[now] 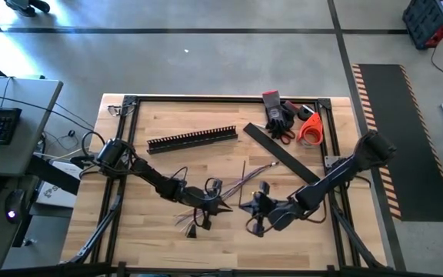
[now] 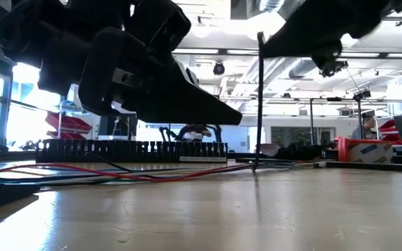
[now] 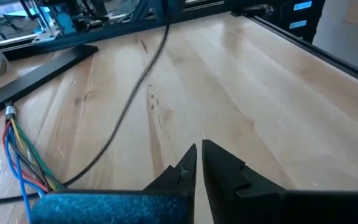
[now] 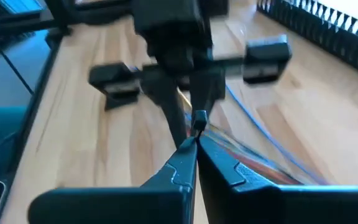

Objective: Ziptie cables
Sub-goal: Wrap the colored cables together using a zip tie

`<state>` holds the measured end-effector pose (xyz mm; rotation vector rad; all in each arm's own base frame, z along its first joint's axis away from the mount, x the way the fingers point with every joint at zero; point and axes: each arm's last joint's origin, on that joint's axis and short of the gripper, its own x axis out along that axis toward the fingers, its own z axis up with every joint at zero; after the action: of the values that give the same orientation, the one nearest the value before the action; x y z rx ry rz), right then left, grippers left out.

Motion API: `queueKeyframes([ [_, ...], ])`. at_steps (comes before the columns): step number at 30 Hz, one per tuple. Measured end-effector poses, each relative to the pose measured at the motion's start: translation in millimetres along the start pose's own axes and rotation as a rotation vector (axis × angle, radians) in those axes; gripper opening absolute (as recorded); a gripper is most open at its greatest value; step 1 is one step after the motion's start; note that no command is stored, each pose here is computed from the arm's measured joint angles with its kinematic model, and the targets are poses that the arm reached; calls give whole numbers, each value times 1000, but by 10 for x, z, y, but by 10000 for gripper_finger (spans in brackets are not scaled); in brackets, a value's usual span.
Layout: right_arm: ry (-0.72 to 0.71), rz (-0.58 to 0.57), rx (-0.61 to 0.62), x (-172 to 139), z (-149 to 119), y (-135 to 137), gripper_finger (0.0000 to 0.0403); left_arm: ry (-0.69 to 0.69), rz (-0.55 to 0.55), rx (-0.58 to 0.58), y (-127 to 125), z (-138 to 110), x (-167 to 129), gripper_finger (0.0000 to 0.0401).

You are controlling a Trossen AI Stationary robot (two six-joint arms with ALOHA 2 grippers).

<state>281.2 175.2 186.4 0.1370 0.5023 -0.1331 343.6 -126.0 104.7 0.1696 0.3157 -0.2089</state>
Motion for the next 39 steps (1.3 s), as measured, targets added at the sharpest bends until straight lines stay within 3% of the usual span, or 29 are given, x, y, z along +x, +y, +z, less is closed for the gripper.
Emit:
queueKeyframes([
  [7,-20,-25,-29,0,10,-5,0,1,10,-2,29,-2,4,16],
  [18,-2,-31,-24,62,-59,6,0,-112,60,-29,220,96,21,138],
  [23,-11,-27,-24,99,-81,23,0,-133,31,-9,232,132,61,164],
  [31,-37,-15,-24,99,-53,37,0,-137,1,0,183,119,241,144],
  [39,-34,-6,-23,76,-72,68,0,-130,24,3,99,121,231,35],
])
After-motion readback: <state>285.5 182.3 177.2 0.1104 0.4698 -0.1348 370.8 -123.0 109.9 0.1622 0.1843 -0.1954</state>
